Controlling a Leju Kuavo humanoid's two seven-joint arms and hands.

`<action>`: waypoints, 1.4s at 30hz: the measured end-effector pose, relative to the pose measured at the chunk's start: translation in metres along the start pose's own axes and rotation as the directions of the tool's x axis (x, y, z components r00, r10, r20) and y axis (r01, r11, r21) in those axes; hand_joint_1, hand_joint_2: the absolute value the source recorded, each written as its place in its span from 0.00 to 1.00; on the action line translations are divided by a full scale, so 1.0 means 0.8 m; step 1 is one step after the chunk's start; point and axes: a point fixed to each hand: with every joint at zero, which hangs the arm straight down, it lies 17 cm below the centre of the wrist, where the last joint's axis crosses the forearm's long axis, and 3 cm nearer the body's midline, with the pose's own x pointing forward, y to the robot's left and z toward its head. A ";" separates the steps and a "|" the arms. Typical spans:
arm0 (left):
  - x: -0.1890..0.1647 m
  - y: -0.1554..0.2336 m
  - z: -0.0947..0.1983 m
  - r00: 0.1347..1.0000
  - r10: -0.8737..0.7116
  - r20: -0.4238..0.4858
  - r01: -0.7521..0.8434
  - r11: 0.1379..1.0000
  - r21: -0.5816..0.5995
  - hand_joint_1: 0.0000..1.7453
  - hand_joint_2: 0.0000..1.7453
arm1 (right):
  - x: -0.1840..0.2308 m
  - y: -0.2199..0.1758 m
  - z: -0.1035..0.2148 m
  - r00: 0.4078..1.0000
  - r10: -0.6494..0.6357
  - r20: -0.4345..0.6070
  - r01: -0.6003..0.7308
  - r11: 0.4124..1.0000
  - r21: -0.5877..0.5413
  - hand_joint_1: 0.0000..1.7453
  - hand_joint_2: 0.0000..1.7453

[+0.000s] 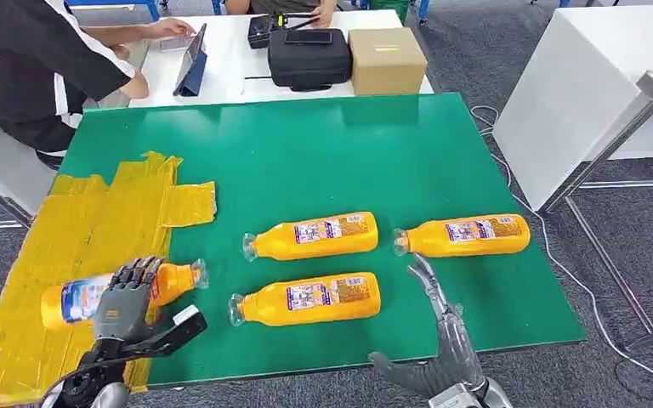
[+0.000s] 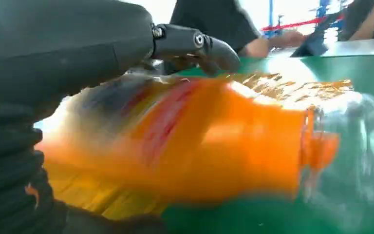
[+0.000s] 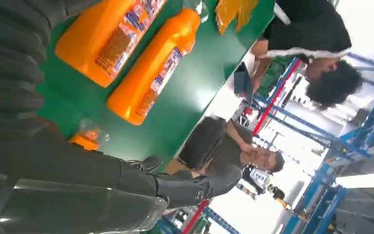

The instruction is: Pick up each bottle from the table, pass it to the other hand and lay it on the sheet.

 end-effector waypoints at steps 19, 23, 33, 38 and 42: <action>0.004 0.084 0.156 0.828 0.558 0.047 -0.548 0.791 0.272 0.00 1.00 | 0.008 -0.032 0.042 0.993 0.105 -0.051 -0.110 0.990 -0.091 0.00 1.00; 0.013 0.100 0.184 0.823 0.565 0.068 -0.559 0.781 0.279 0.00 1.00 | 0.009 -0.032 0.054 0.993 0.105 -0.052 -0.108 0.992 -0.071 0.00 1.00; 0.010 0.170 0.235 0.712 0.672 0.205 -0.689 0.614 0.385 0.00 1.00 | 0.051 -0.035 0.051 0.851 0.514 0.108 -0.509 0.858 -0.069 0.00 1.00; -0.007 0.182 0.263 0.642 0.745 0.183 -0.735 0.530 0.422 0.00 1.00 | 0.057 -0.068 0.035 0.700 0.709 0.089 -0.696 0.705 -0.138 0.00 1.00; 0.015 0.178 0.269 0.670 0.718 0.190 -0.725 0.577 0.375 0.00 1.00 | 0.035 -0.107 0.027 0.578 0.816 0.001 -0.809 0.573 -0.133 0.00 1.00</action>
